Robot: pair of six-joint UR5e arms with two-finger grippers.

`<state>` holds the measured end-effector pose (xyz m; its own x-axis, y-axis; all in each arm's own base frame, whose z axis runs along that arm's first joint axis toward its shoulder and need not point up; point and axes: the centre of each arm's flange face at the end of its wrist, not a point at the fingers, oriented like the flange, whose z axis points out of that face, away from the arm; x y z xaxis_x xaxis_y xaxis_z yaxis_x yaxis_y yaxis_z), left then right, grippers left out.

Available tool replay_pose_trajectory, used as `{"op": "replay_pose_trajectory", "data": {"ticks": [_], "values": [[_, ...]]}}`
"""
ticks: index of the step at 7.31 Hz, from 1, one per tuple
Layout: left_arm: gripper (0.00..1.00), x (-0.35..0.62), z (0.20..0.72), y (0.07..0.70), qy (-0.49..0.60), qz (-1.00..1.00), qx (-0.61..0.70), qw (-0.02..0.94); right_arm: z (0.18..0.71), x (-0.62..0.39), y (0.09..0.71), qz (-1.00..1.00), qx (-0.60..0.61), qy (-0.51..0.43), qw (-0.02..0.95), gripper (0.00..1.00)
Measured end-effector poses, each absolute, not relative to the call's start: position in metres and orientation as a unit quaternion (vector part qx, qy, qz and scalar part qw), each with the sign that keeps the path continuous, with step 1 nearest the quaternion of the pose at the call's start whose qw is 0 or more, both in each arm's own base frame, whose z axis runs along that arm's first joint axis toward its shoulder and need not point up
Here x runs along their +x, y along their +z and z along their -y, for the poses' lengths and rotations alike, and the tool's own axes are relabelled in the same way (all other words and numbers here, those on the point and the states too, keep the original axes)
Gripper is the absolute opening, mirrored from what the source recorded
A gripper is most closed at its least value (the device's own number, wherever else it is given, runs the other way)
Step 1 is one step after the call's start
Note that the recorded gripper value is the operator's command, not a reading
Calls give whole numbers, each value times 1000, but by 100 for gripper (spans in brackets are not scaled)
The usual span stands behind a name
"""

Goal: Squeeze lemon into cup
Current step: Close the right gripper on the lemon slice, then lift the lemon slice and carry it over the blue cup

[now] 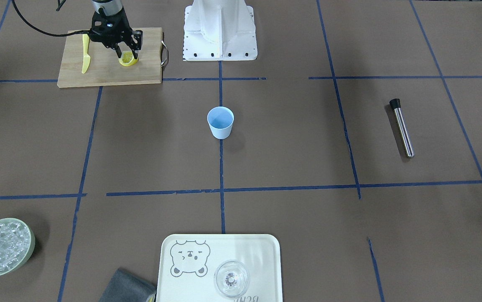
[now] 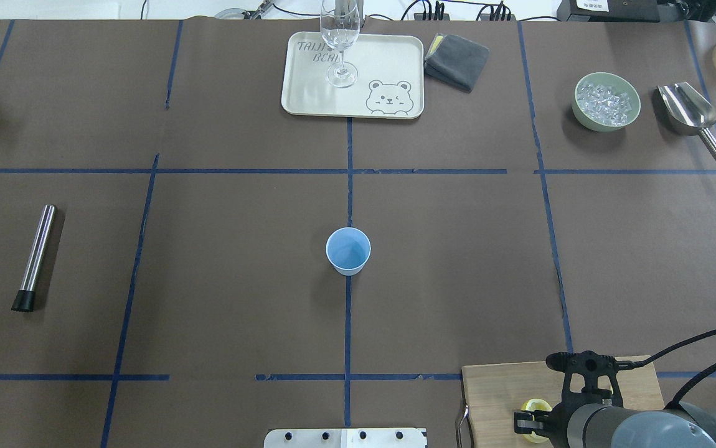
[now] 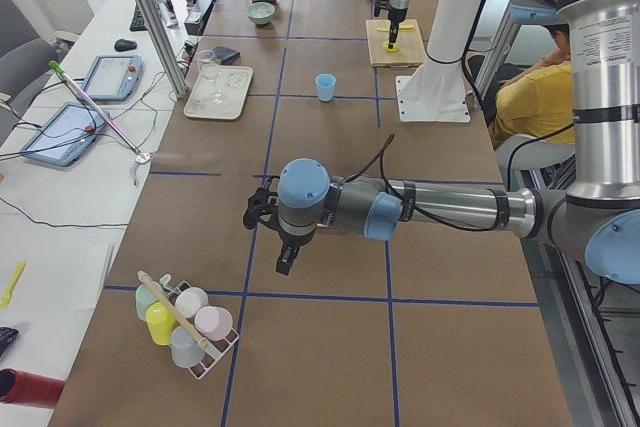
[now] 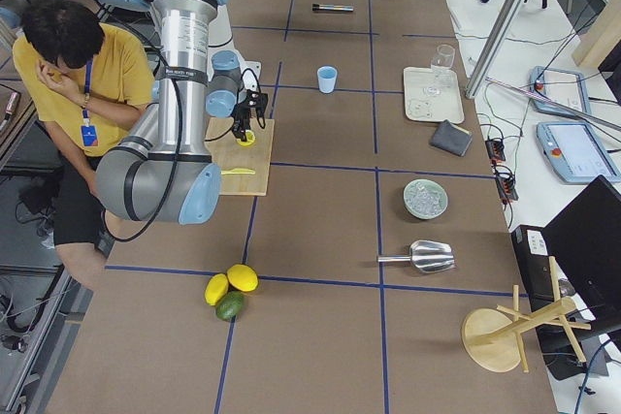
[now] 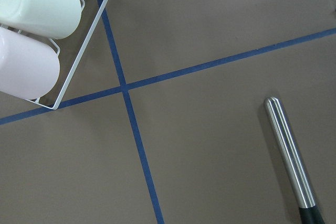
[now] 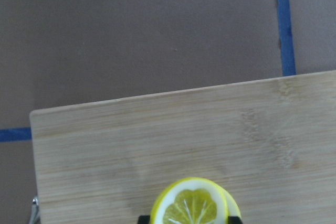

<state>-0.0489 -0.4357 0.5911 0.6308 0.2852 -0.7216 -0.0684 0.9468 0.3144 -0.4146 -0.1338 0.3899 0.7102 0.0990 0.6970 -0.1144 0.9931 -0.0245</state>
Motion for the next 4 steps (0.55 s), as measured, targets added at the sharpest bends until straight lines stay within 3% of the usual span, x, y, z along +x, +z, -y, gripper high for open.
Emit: {"op": "replay_pose_trajectory", "data": {"ticks": [4], "values": [[100,-49,435,590,99,-420,130,892,139,-404,375,390,11,65,918,58]]}}
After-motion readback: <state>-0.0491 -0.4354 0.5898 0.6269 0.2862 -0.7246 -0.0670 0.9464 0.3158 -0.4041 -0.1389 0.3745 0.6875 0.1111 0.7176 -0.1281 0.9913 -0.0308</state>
